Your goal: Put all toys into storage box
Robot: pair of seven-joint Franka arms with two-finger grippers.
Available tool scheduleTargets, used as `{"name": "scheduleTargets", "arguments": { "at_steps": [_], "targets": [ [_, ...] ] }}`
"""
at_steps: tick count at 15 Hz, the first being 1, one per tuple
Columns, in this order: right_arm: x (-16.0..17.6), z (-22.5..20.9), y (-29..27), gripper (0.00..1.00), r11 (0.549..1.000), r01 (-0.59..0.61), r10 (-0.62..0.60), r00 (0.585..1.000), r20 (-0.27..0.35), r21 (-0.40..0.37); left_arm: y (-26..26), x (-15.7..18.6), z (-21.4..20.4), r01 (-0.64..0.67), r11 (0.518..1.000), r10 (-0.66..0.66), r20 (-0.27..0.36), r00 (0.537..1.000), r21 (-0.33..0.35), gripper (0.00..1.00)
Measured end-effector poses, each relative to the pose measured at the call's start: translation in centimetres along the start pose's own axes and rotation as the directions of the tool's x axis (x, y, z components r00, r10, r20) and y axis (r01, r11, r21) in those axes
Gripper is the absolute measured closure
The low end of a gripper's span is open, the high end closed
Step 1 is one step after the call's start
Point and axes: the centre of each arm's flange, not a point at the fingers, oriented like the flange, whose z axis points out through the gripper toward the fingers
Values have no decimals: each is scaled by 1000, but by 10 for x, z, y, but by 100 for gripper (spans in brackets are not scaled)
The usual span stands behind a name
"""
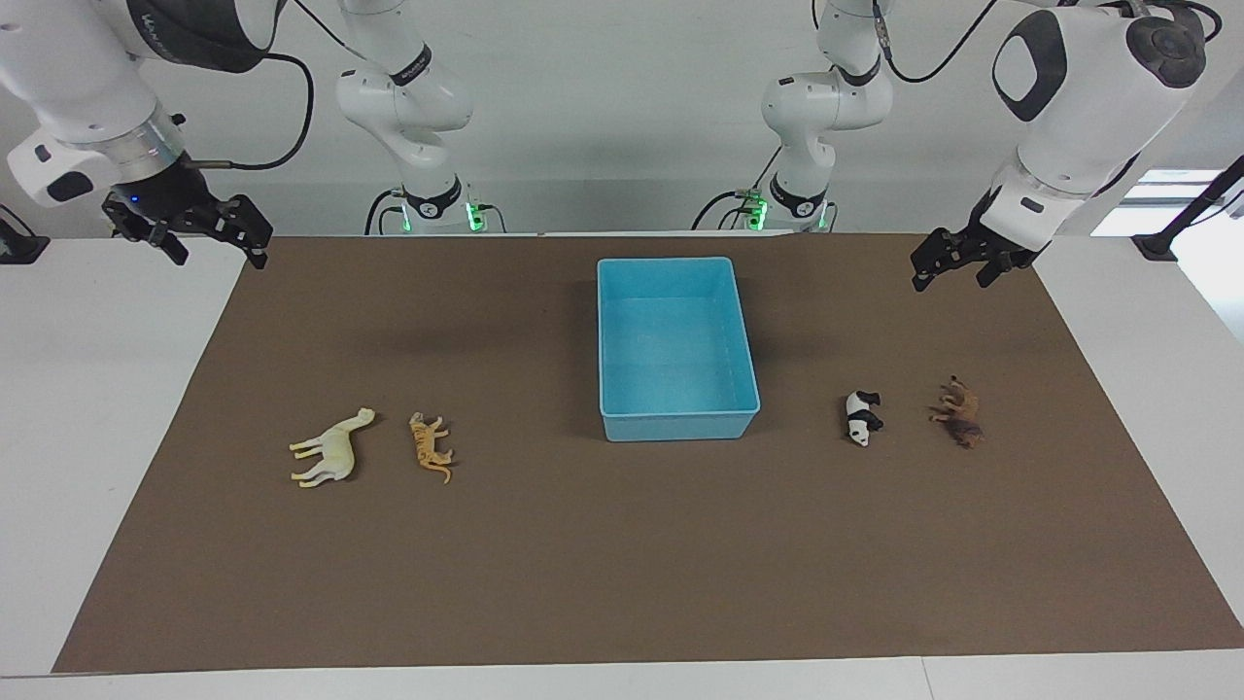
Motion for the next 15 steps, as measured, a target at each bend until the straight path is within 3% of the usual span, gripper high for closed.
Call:
{"name": "scheduleTargets", "arguments": {
  "at_steps": [10, 15],
  "targets": [
    [5, 7, 0, 0, 1000, 2, -2, 1000, -31, -3, 0, 0, 0, 0, 1000, 0, 0, 1000, 0, 0],
    [9, 54, -14, 0, 997, 75, -76, 991, -109, -15, 0, 0, 0, 0, 1000, 0, 0, 1000, 0, 0]
  ]
}}
